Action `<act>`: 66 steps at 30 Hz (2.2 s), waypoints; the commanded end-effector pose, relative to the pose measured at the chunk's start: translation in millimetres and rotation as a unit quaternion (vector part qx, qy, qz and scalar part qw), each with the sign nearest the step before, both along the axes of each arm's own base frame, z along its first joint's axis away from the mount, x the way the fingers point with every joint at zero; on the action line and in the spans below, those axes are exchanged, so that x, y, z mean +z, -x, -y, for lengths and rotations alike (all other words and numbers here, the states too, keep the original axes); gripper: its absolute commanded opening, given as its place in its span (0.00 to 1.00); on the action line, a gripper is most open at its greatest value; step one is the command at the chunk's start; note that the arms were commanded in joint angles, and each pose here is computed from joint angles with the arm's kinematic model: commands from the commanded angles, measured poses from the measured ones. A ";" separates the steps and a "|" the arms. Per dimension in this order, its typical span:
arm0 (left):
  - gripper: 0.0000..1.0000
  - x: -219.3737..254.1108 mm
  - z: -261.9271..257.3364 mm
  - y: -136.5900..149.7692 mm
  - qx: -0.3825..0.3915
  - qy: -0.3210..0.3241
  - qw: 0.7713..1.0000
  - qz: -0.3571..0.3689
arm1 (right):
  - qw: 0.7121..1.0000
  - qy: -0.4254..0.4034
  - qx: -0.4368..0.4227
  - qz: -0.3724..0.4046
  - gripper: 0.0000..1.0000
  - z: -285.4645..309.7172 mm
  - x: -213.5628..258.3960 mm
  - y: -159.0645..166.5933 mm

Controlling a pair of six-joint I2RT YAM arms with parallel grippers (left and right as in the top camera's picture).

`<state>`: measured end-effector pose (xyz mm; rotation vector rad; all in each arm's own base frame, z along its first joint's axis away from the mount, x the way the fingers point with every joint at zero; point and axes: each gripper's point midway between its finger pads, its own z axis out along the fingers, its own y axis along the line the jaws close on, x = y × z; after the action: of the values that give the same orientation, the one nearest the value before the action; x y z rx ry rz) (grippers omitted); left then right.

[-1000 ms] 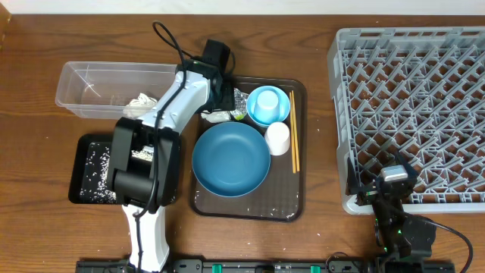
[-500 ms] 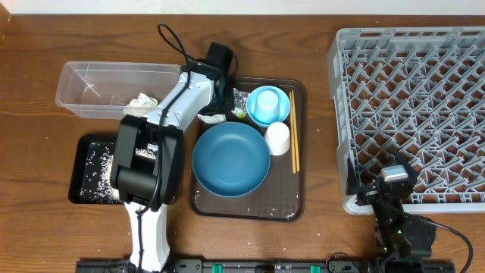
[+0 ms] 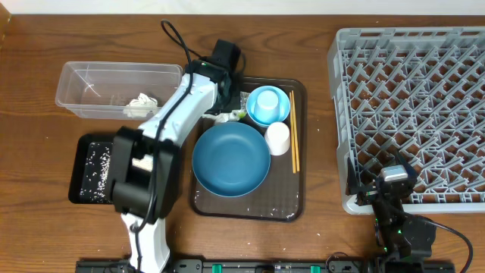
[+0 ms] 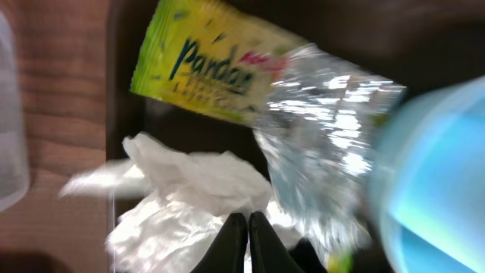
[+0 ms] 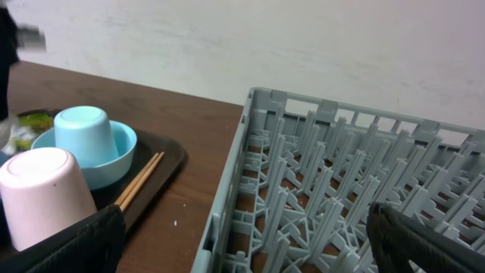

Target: Sort waste into correct bins and load items into the dishwasher rack

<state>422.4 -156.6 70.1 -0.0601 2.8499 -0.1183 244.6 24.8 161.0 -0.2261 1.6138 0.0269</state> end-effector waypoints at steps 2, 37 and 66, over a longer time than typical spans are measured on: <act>0.06 46.3 2.4 -1.0 0.011 0.018 0.999 0.049 | 1.000 0.003 -0.007 0.001 0.99 3.4 -0.3 0.0; 0.84 121.8 -133.6 -33.4 0.152 0.030 0.976 0.153 | 1.000 0.003 -0.007 0.001 0.99 3.4 -0.3 0.0; 0.69 -22.6 7.9 -17.6 0.027 0.045 0.999 -0.001 | 1.000 0.003 -0.007 0.001 0.99 3.4 -0.5 -0.1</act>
<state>440.3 -170.7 53.1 -0.1655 2.8301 -0.2790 244.6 24.8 160.9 -0.2261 1.6142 0.0270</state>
